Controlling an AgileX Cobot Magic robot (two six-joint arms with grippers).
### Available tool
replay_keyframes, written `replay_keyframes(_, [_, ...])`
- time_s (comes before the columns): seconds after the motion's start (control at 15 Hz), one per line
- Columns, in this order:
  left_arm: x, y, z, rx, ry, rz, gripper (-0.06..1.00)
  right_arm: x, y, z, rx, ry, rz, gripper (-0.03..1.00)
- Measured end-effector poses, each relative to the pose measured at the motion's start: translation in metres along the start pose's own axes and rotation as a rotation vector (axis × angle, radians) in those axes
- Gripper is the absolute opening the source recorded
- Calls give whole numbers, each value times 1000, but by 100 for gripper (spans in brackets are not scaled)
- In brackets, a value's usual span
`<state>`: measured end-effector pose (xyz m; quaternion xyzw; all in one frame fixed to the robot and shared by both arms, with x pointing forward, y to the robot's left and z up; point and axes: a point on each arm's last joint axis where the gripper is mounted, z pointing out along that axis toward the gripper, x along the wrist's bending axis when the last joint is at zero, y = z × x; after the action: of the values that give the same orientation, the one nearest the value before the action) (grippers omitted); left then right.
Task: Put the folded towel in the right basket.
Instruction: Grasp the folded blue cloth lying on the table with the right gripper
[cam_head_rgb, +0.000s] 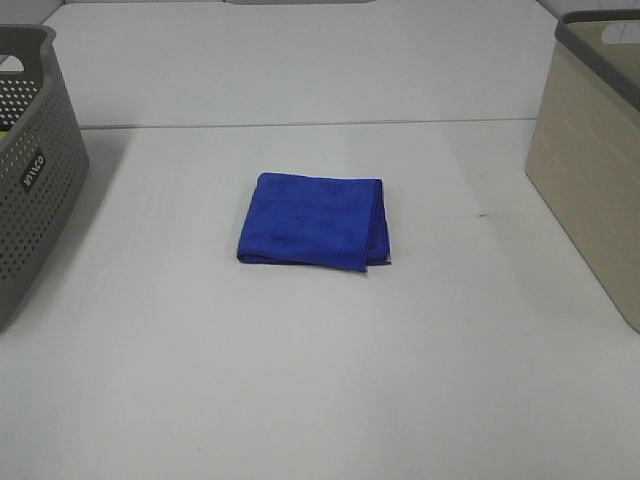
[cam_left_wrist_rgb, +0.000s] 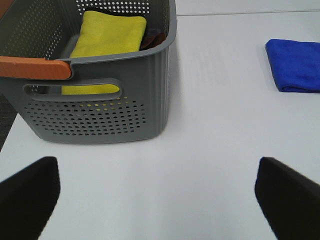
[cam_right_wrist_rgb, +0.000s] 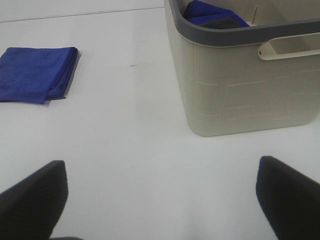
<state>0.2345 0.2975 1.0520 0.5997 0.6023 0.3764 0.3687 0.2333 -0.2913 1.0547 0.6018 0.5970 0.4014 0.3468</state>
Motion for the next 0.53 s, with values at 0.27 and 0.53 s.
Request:
replay_keyframes(0.27, [0,0,0,0,0,0,99,0,0,0,0,0,-1,97])
replay_keyframes(0.53, [0,0,0,0,0,0,99,0,0,0,2,3,1,97])
